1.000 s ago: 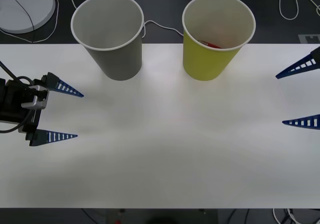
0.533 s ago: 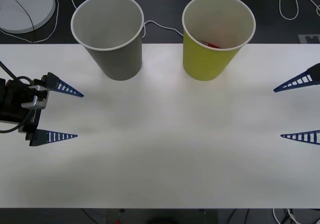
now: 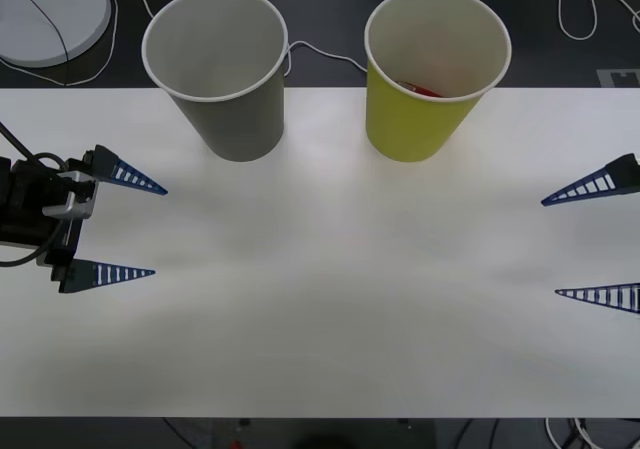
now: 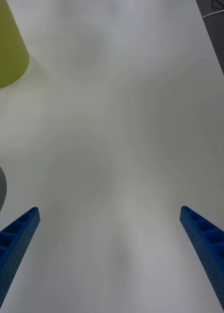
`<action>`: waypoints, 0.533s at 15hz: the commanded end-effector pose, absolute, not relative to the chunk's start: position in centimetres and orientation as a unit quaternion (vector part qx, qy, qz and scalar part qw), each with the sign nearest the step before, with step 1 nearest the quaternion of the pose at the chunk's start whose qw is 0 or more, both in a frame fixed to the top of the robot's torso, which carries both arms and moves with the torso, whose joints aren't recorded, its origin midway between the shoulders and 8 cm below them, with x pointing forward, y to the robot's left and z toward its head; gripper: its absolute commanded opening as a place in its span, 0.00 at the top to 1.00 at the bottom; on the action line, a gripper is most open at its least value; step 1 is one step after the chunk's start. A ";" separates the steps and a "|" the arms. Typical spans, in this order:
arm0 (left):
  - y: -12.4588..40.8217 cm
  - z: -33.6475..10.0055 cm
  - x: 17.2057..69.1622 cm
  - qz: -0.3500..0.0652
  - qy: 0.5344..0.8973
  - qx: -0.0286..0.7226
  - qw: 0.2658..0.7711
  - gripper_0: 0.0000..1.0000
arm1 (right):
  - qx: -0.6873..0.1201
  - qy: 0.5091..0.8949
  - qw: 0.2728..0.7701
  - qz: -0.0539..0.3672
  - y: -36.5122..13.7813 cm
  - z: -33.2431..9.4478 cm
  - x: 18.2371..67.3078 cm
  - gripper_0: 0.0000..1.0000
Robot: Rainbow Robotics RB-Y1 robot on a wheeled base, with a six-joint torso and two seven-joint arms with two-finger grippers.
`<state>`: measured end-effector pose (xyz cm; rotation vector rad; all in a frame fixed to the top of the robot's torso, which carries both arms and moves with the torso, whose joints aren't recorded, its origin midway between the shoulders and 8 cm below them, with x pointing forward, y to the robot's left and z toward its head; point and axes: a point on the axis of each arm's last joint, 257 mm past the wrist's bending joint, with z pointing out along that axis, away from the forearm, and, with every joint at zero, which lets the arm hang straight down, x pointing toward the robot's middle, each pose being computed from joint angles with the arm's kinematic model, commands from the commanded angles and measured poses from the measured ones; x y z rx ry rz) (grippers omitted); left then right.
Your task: Put the can into the green bin and the plastic bottle into the gray bin
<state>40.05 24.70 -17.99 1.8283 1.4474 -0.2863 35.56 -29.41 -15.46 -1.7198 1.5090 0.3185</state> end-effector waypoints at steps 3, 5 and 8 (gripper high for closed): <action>24.7 -18.0 40.0 -0.112 0.568 0.718 0.386 0.00 | -0.680 0.591 0.414 0.130 -28.7 -16.0 35.6 0.00; 24.7 -18.0 40.0 -0.112 0.568 0.718 0.386 0.00 | -0.681 0.590 0.414 0.125 -28.6 -16.5 35.8 0.00; 24.7 -18.0 40.0 -0.112 0.568 0.718 0.386 0.00 | -0.681 0.590 0.414 0.125 -28.6 -16.5 35.8 0.00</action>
